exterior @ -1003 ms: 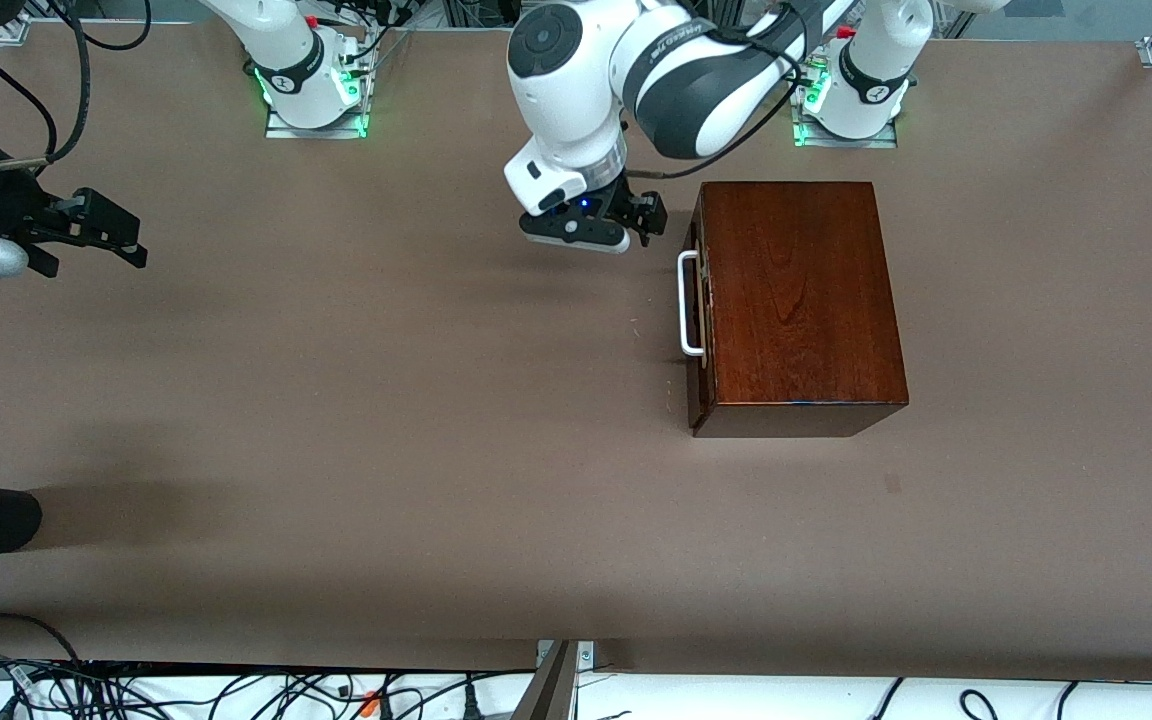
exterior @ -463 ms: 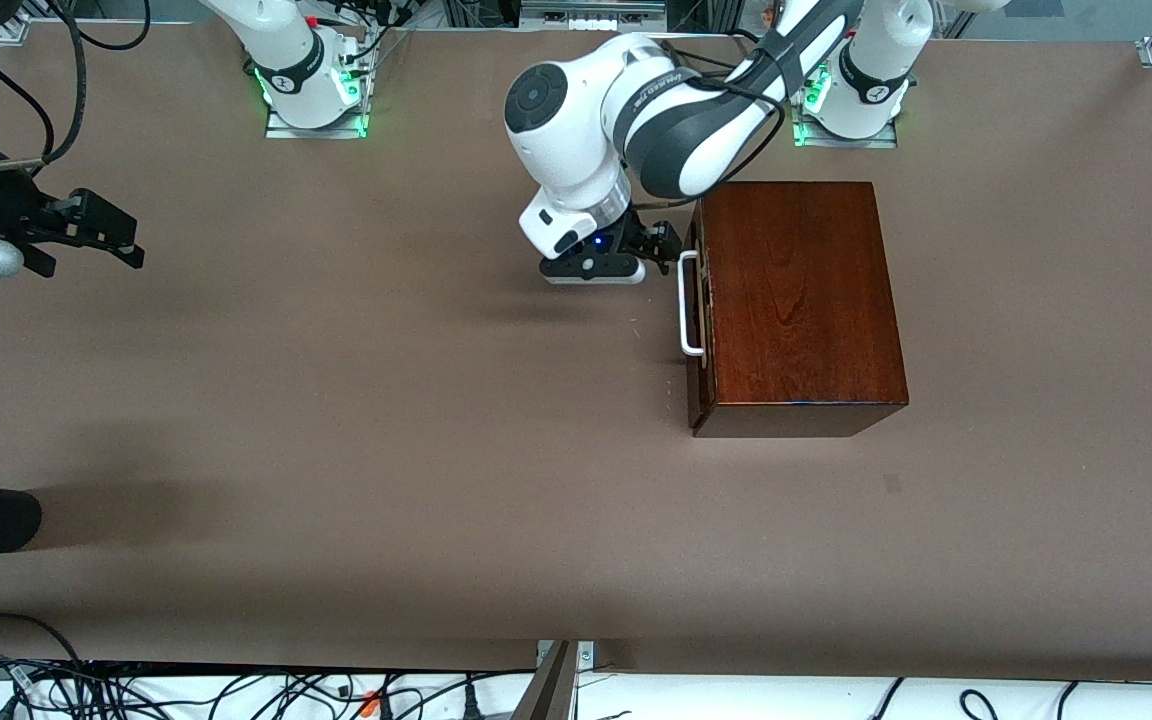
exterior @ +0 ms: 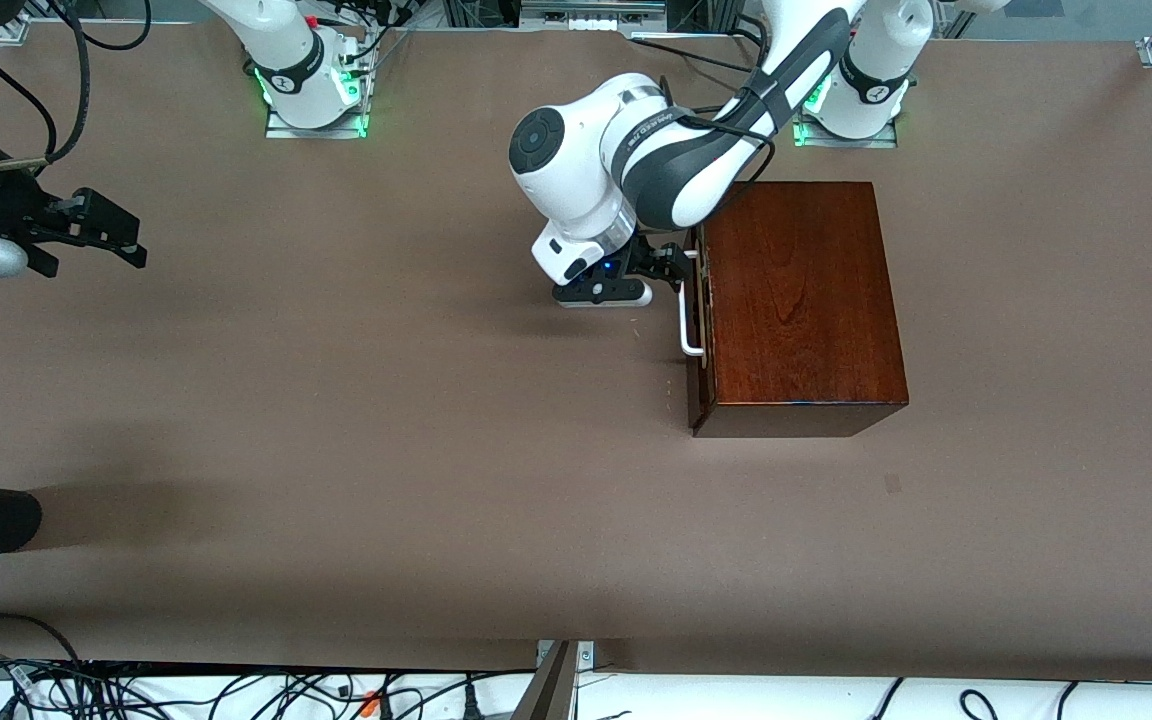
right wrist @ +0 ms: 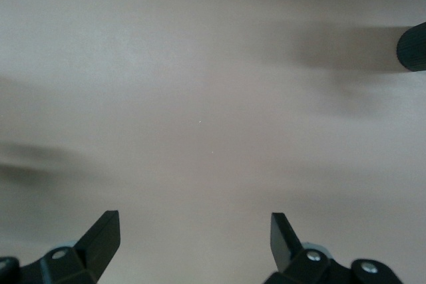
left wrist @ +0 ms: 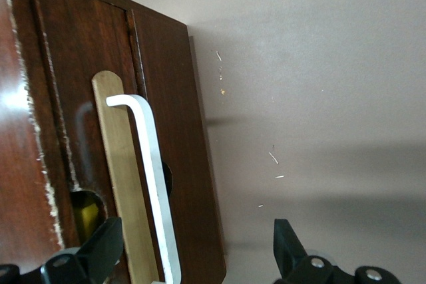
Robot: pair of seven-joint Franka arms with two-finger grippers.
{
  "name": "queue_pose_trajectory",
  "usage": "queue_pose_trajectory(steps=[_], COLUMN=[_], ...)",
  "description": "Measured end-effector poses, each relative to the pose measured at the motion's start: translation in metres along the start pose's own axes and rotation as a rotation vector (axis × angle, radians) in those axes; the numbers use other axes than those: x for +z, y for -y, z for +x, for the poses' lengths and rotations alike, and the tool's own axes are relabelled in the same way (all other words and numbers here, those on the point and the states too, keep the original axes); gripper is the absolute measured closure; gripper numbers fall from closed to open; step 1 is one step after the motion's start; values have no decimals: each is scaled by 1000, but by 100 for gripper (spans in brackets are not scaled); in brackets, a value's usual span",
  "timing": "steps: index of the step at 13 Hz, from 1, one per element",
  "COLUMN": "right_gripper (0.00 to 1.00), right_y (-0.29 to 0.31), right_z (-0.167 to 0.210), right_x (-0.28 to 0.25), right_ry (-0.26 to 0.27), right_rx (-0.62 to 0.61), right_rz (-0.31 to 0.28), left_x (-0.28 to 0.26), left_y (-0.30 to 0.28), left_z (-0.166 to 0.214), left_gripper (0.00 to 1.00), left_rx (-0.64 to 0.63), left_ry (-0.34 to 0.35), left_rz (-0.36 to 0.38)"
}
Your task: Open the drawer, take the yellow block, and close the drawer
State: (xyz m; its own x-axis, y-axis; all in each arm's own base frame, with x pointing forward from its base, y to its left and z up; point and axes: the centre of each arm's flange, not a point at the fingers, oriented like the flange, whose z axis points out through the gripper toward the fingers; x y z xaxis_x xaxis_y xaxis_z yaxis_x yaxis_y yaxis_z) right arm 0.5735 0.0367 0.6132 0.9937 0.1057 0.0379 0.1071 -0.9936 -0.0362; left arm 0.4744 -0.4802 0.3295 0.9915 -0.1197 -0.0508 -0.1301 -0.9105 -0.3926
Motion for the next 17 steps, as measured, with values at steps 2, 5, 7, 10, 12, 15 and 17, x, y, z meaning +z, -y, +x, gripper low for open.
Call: queue_pose_trajectory(steps=[2,5,7,10,12,15,17], right_gripper=[0,0,0,0,0,0,0], right_y=[1,1,-2,-12,-13,-13,-13], right_z=[0,0,0,-1,-1,-1,-1], right_x=[0,0,0,0,0,0,0], right_ry=[0,0,0,0,1,1,1], right_rx=[-1,-1,3,21,23,23,23], right_rz=[0,0,0,-2,-2,-2,-2], left_x=[11,27,37,47,51,60,62], left_y=[1,1,-3,-8,-9,-13,-13], left_z=[5,10,13,14,15,17,17], left_gripper=[0,0,0,0,0,0,0], left_rx=[-3,-28,-69,-93,-88,-79,-78], left_ry=[1,9,4,1,-8,-17,-15], left_rz=[21,40,52,53,66,77,79])
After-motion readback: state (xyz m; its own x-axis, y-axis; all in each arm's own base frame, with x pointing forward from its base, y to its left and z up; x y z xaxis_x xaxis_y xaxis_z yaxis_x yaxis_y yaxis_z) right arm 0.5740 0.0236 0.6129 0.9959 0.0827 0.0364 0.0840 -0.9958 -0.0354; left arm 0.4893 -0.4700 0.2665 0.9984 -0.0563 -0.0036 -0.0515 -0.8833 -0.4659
